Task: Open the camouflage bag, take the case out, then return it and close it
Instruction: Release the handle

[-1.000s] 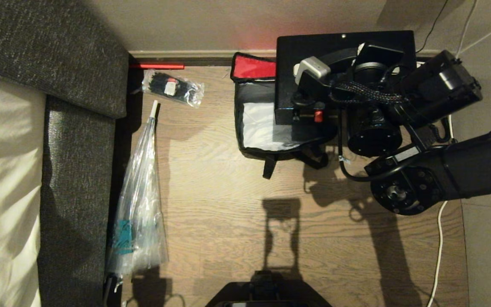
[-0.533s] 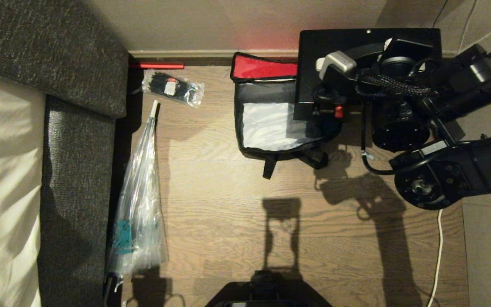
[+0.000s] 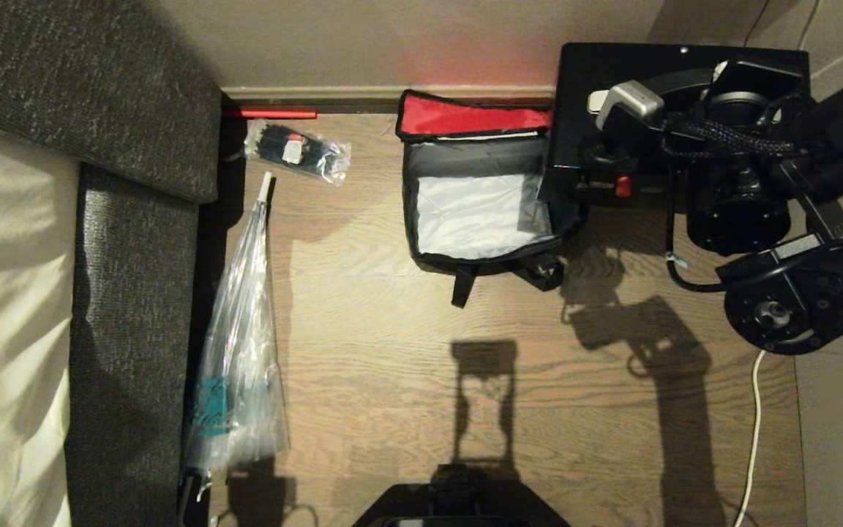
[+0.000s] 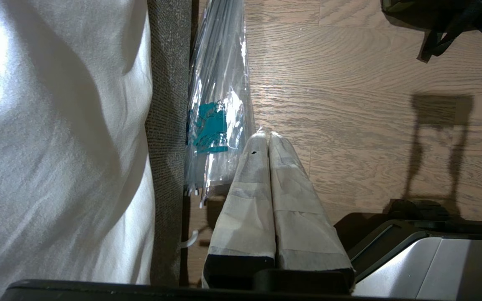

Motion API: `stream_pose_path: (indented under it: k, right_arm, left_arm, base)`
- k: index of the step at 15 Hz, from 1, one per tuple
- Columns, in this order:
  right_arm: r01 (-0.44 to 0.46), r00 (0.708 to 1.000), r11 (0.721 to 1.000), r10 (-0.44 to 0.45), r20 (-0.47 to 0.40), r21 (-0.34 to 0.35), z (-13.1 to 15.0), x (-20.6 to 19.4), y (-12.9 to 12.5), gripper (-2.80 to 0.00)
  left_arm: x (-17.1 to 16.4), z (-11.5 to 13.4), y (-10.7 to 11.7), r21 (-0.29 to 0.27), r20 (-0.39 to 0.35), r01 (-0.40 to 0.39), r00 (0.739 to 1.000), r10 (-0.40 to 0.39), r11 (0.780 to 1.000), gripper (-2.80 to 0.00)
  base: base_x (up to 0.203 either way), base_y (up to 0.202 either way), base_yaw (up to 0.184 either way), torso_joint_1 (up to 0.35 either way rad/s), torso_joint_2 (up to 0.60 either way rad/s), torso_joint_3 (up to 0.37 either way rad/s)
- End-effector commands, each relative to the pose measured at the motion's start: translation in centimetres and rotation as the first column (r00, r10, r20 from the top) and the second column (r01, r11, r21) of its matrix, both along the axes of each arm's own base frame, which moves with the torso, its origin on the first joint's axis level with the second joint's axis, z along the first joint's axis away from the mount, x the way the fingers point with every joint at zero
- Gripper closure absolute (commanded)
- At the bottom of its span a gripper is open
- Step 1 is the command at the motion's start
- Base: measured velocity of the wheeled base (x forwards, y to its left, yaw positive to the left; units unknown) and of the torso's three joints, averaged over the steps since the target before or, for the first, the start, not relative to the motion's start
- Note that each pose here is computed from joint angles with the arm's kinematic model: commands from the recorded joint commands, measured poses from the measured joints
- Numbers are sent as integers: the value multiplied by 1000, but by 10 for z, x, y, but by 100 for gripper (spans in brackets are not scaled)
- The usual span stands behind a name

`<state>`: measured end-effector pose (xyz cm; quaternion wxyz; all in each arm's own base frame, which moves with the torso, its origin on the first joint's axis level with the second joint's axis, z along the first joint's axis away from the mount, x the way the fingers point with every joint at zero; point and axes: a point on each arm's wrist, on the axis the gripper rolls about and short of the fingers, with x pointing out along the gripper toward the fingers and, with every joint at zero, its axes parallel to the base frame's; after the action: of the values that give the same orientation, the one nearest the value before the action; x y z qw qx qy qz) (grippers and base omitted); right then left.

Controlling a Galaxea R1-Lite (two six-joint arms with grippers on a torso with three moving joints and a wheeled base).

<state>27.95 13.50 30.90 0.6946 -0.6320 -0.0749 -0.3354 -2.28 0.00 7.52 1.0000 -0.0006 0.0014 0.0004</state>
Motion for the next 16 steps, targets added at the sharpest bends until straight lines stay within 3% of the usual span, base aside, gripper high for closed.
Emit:
stream_pose_path:
  k: [1,16]
  right_arm:
    - [30,1000,1000,-30,3,1,2,-3,-9,0]
    - [136,990,990,-137,18,21,7,0,-44,0]
  left_arm:
    - [0,0,0,0,-1,-1,1000,1,1000,0]
    - [0,0,0,0,1,-1,1000,1,1000,0]
  base:
    - [0,0,0,0,0,0]
    - [0,0,0,0,0,0]
